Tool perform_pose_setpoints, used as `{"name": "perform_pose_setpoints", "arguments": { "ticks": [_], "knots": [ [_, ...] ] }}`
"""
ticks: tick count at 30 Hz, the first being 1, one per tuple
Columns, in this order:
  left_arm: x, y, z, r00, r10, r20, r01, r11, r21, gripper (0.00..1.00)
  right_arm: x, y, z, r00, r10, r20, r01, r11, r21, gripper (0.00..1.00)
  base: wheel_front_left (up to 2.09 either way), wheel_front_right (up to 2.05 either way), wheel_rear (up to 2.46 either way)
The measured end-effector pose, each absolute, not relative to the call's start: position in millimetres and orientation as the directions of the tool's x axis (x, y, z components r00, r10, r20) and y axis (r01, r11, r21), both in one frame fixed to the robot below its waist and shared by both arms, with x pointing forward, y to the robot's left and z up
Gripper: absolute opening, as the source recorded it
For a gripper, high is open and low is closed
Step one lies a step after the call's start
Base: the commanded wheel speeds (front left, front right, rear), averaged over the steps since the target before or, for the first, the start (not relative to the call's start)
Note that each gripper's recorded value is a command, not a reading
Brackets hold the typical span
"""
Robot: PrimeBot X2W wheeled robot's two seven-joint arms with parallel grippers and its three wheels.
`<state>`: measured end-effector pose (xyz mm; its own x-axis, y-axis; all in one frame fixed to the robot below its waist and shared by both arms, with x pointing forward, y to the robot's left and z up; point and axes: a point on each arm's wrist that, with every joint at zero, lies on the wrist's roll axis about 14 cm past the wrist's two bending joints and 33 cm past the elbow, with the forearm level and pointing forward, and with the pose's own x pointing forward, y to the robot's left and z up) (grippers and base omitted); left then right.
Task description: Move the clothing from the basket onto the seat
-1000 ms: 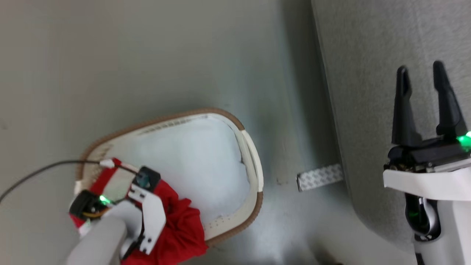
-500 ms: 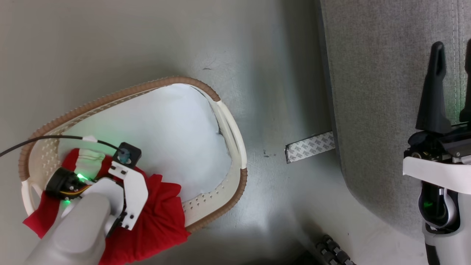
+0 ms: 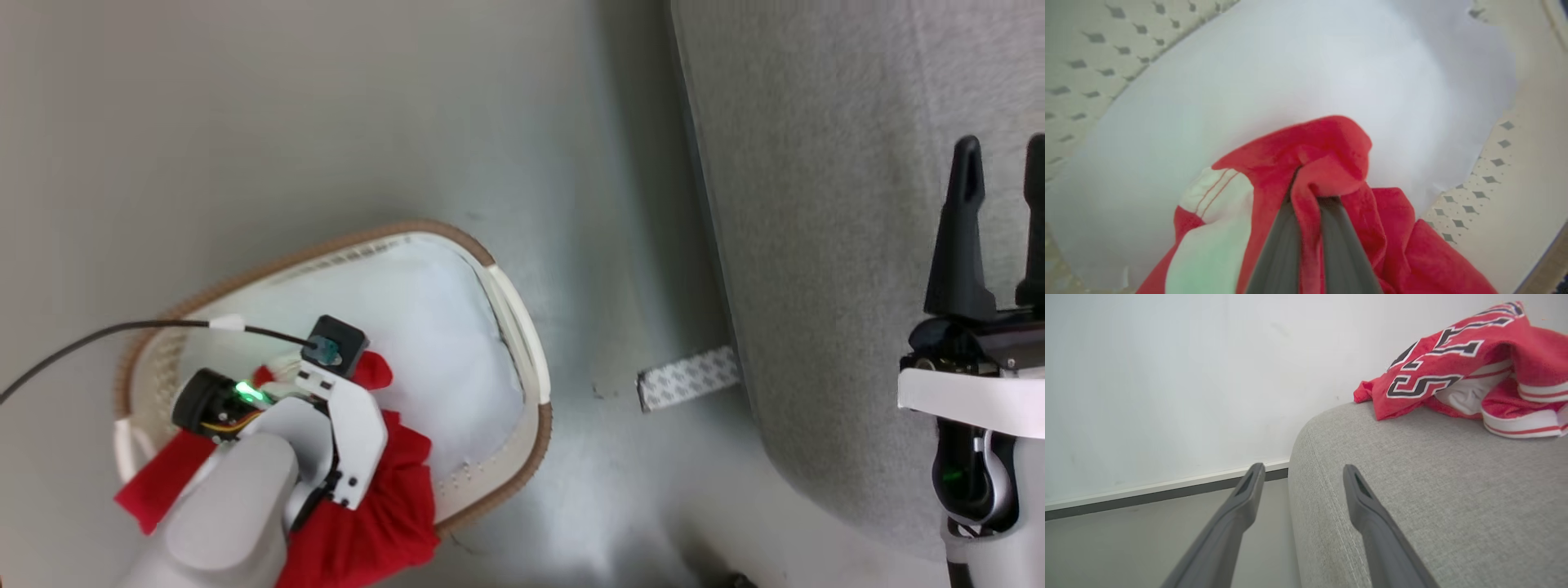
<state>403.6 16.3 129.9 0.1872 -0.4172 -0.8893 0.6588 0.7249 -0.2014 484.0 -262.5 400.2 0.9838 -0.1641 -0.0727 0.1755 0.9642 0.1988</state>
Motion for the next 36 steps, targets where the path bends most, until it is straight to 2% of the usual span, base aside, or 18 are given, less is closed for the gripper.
{"name": "perform_pose_setpoints", "arguments": {
  "ticks": [13,22,29,36],
  "knots": [
    [417.2,7.1,273.3,0.463,-0.521,-0.717,0.596,0.782,-0.184,0.00,442.3,-258.0,467.3,0.985,-0.173,0.028,0.164,0.968,0.192,1.00,0.00,0.00,0.00],
    [410.4,19.8,383.9,0.655,-0.534,-0.535,0.546,0.824,-0.154,0.00,416.2,-233.0,506.6,0.988,-0.112,0.110,0.087,0.974,0.210,1.00,0.00,0.00,0.00],
    [406.0,37.4,479.5,0.808,-0.494,-0.321,0.487,0.867,-0.110,0.00,397.2,-211.8,530.3,0.984,-0.058,0.169,0.018,0.973,0.229,1.00,0.00,0.00,0.00],
    [393.7,52.5,564.5,0.892,-0.441,-0.095,0.436,0.897,-0.071,0.00,375.8,-192.0,540.3,0.981,0.002,0.194,-0.043,0.978,0.207,1.00,0.00,0.00,0.00]
  ]
}}
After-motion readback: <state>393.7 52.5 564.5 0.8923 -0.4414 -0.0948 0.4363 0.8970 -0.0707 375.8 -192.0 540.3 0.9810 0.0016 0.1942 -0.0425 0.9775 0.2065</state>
